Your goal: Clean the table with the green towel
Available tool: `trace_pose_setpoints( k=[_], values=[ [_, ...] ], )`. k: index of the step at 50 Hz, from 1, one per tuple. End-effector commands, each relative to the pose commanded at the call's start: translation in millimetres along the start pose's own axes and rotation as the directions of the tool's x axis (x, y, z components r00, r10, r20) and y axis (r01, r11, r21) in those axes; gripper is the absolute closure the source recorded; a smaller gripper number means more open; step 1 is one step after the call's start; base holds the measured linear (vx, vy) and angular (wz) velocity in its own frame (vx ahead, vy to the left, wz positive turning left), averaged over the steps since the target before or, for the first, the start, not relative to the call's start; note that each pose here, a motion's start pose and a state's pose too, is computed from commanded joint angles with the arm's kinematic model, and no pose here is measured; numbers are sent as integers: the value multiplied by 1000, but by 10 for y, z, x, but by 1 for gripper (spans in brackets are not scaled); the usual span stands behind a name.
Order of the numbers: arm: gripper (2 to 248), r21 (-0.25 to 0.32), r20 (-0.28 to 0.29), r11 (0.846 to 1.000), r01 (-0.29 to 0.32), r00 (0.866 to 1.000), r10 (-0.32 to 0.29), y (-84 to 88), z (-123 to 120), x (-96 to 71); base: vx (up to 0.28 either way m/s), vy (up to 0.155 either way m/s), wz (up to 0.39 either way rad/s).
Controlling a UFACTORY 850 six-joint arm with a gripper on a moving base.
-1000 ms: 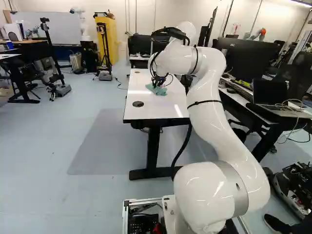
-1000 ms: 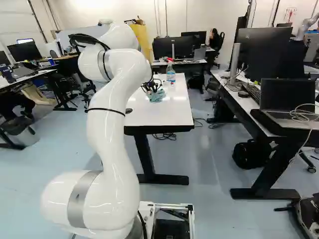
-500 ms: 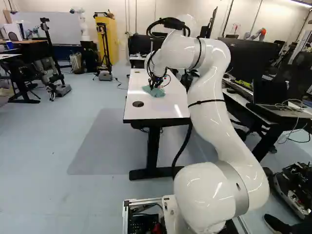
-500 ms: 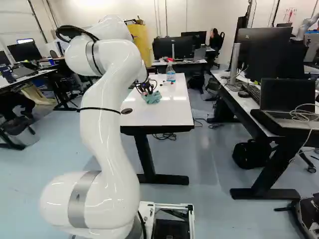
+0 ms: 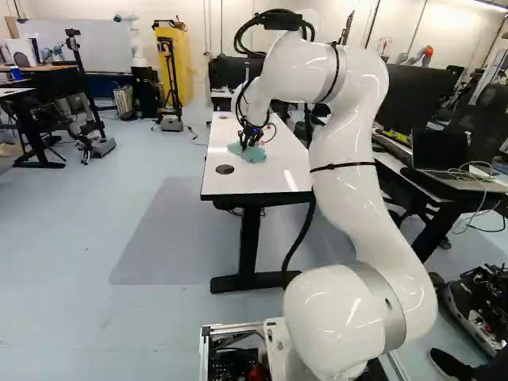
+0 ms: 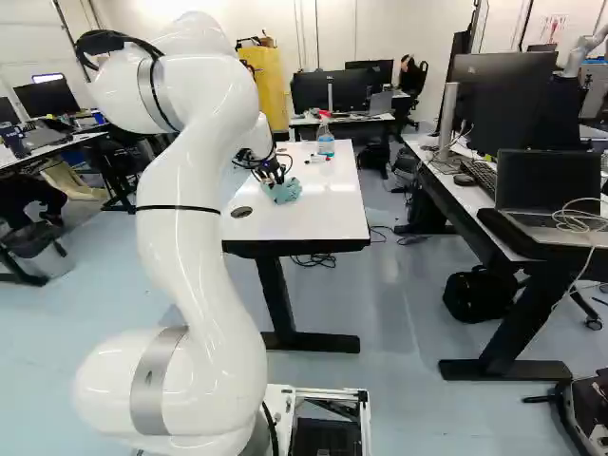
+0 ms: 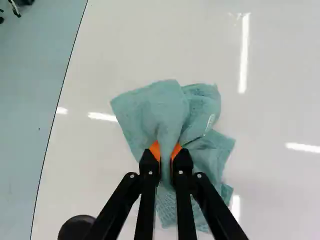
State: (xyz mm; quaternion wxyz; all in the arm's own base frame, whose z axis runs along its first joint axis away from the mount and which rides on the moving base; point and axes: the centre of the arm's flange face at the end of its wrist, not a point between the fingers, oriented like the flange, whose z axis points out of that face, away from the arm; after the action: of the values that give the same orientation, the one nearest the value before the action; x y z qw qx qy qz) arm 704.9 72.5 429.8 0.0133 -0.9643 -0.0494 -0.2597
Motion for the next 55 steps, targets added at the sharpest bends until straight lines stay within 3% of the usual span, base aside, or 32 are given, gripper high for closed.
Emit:
trace_pose_setpoints(
  k=[29,55],
  values=[
    [207,-12,50,1000,-20,999,21,155,-297,-426,0,0,0],
    [207,-39,71,997,-67,995,70,491,-458,-670,0,0,0]
  ],
)
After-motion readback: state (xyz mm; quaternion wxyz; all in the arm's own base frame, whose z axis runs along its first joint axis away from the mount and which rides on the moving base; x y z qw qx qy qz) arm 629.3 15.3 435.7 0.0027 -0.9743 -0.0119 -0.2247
